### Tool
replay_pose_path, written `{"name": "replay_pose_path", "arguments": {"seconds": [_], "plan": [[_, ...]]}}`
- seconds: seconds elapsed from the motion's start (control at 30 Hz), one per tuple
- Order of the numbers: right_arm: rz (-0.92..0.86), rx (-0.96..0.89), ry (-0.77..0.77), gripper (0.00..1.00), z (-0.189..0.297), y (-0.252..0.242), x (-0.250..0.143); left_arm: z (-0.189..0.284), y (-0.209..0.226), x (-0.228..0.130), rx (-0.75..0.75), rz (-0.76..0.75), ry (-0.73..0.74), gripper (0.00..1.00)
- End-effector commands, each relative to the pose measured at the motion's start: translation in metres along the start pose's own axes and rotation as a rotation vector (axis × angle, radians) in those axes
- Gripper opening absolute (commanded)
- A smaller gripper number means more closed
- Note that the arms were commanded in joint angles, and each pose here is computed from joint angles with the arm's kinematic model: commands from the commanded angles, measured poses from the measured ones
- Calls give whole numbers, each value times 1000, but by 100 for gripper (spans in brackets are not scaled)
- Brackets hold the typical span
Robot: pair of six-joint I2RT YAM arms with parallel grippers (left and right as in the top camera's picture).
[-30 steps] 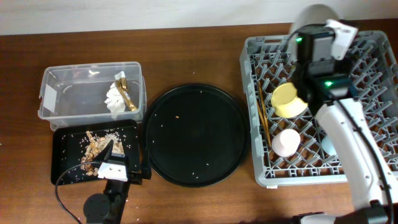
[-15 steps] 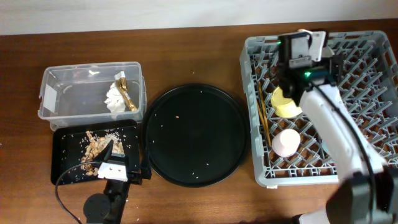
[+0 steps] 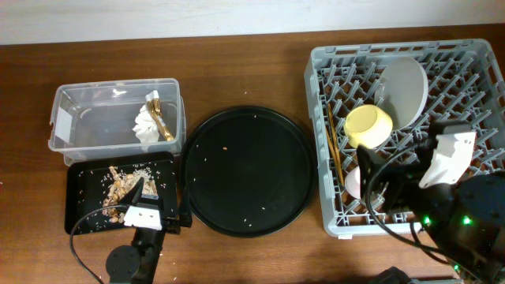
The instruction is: Sort waste into correct bins and load items into the dishwasher rack
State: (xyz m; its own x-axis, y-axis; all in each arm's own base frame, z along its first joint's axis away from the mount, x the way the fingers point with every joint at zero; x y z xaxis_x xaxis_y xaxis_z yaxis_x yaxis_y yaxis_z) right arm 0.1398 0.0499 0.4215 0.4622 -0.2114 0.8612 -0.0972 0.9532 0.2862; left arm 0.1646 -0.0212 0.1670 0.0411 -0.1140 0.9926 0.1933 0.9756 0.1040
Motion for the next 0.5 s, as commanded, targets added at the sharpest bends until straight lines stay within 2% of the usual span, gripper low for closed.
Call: {"name": "replay_pose_path", "arguments": {"seconds": [0.0,0.1,0.27,0.33,0.47], "plan": [[43,-119,27,99,3,-14,-8,0,-1,-2,-13,-15,0,99],[39,-272,-31,99,11,-32,-7,0,-1,-2,-13,-15,0,99],[-116,-337,-280,99,30,-63,-22,0,-1,-2,-13,-15,0,99],[-140,-331,-347,99,19,-77,-55,0,-1,-2,-13,-15,0,99],[-86,-245,-370,99,-17,-93,-125,0,-1,-2,-13,-15,0,99]]}}
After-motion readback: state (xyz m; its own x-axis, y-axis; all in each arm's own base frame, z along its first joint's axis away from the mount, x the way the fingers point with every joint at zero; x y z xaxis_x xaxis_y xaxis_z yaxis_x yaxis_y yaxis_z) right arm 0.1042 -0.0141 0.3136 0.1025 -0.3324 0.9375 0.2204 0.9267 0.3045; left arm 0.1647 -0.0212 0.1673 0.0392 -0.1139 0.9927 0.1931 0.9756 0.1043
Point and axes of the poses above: each gripper's point midway between its finger pads, its own z axis back along the fingers, its own y axis along the line the jaws close on, x = y × z, the point moved 8 cm from there along z, back along the fingers, and after that the axes turned 6 degrees about -z, right-handed, at the moved point
